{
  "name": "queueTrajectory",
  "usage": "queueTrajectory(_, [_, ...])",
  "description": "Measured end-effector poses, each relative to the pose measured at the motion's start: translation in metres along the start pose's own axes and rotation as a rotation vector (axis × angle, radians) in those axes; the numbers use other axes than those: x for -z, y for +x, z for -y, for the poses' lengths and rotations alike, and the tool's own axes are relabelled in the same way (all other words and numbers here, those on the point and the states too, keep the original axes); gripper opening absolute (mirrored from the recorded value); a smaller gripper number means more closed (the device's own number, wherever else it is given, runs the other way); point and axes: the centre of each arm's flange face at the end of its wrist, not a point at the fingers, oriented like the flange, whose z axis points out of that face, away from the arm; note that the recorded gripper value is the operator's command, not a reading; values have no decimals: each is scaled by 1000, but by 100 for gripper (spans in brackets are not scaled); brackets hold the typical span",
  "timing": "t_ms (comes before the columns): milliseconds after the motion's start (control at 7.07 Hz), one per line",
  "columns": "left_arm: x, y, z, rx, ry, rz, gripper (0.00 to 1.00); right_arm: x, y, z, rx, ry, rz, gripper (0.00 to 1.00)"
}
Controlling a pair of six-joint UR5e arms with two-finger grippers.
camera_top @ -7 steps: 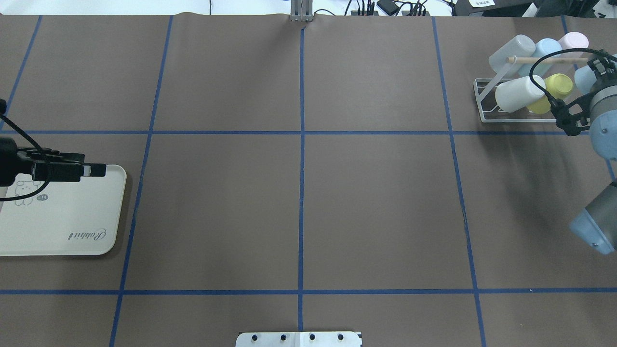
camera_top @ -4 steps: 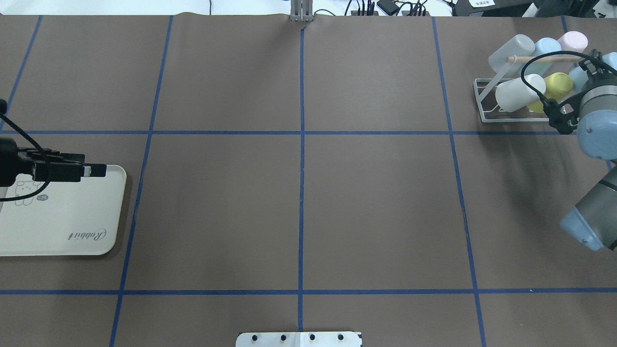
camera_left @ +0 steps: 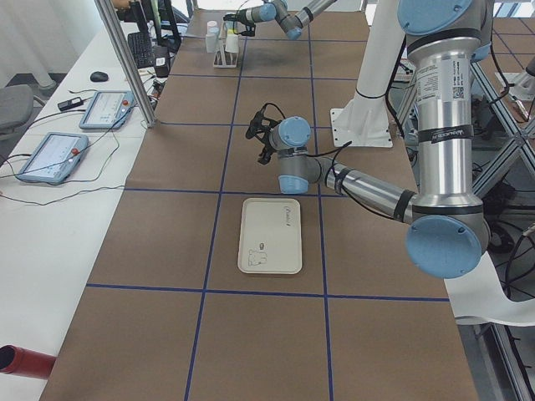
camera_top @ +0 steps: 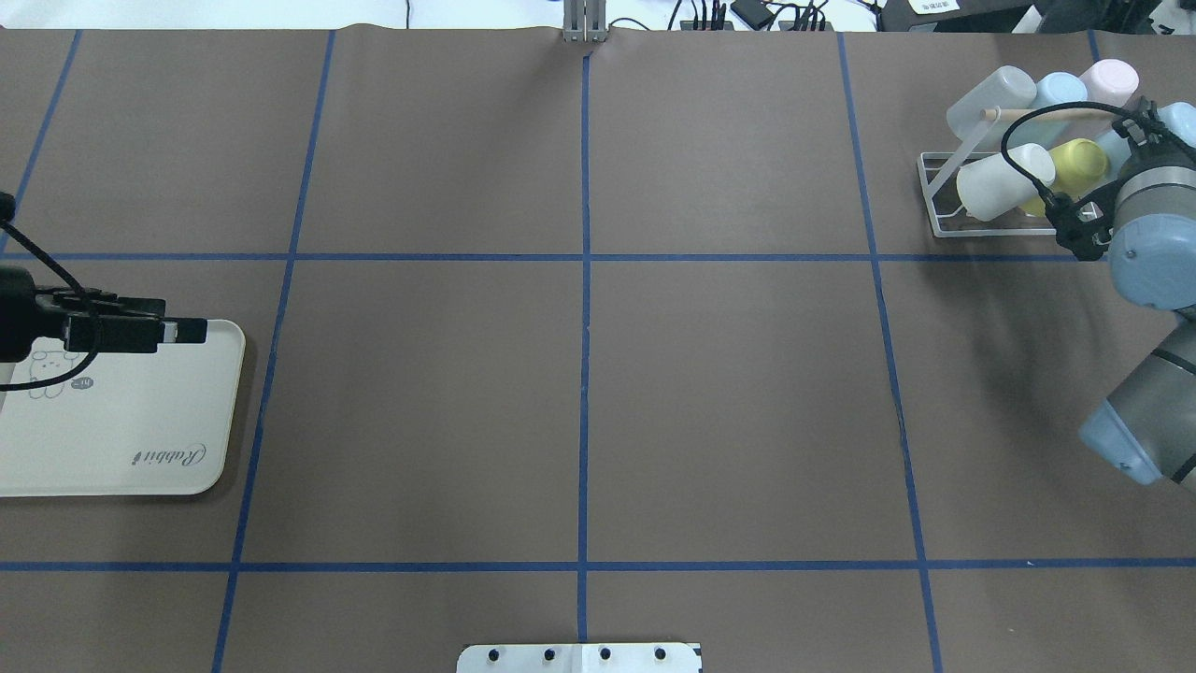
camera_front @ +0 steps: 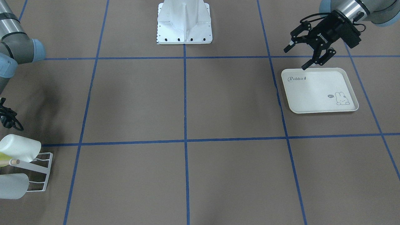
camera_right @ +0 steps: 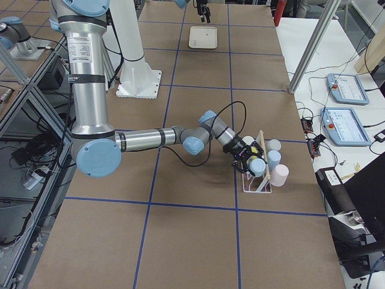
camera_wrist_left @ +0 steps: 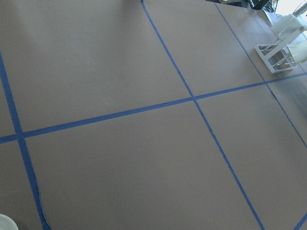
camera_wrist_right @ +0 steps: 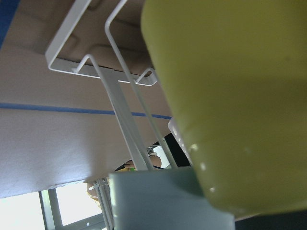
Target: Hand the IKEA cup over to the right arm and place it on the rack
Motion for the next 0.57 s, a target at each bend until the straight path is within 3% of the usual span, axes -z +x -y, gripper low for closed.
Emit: queueTrajectory(566, [0, 0, 0, 0, 0, 0, 100, 11, 11, -4, -29, 25, -19, 100])
